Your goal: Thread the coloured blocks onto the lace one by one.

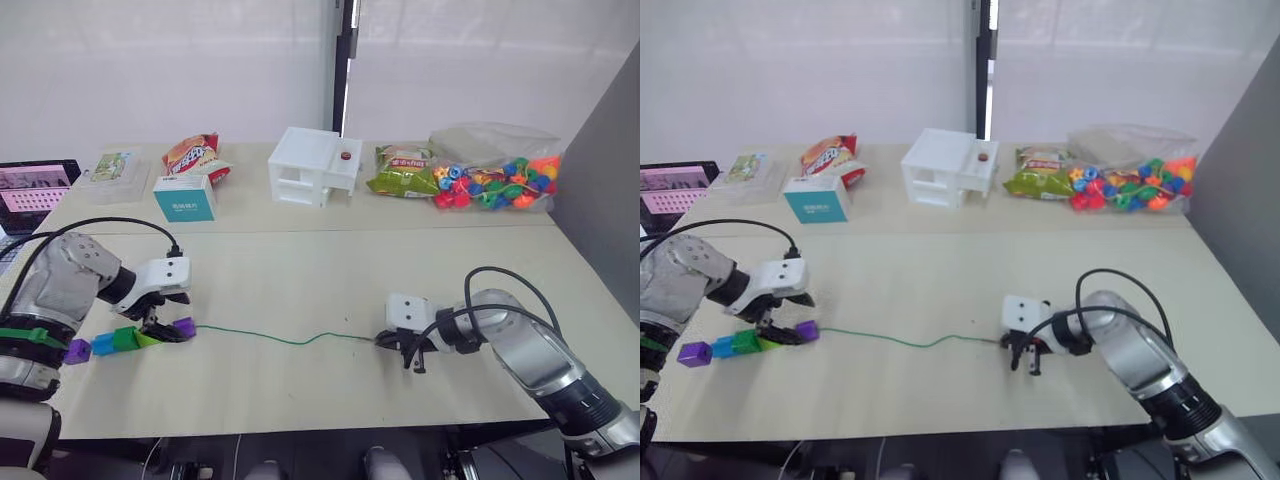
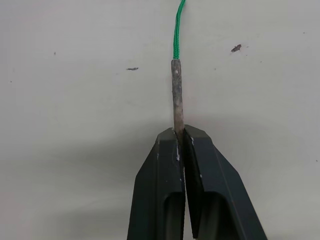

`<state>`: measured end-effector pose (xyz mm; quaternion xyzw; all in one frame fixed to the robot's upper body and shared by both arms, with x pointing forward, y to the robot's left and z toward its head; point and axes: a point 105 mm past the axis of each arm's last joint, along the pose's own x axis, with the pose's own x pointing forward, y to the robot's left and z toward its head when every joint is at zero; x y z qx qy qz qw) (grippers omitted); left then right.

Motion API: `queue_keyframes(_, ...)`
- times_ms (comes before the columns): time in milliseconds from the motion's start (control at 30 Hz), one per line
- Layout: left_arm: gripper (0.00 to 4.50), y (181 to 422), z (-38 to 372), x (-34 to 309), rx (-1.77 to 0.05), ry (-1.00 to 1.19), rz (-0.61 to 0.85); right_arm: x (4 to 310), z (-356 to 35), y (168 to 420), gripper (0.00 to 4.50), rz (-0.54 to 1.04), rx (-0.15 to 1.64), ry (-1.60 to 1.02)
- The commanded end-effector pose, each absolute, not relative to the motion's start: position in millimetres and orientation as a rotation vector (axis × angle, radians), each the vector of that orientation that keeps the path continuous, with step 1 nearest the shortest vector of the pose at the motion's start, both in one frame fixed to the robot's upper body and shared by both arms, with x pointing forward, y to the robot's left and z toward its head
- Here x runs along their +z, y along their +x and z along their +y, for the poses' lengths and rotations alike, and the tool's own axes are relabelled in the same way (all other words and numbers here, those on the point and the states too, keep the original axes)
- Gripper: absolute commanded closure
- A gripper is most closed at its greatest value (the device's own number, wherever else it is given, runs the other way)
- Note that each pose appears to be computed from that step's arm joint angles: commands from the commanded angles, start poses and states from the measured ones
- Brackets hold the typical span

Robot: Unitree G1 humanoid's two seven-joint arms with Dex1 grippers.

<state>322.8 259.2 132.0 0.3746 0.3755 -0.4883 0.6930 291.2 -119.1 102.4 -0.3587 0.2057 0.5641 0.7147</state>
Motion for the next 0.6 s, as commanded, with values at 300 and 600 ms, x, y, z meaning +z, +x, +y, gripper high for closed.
queue_keyframes(300,2.95,316,264,133,-1.075,0.949,0.861,104,-118,289,4.50,0.453,1.253,-0.796)
queue_keyframes(600,3.13,317,258,145,-1.138,1.019,0.777,107,-126,295,4.50,0.458,1.222,-0.806)
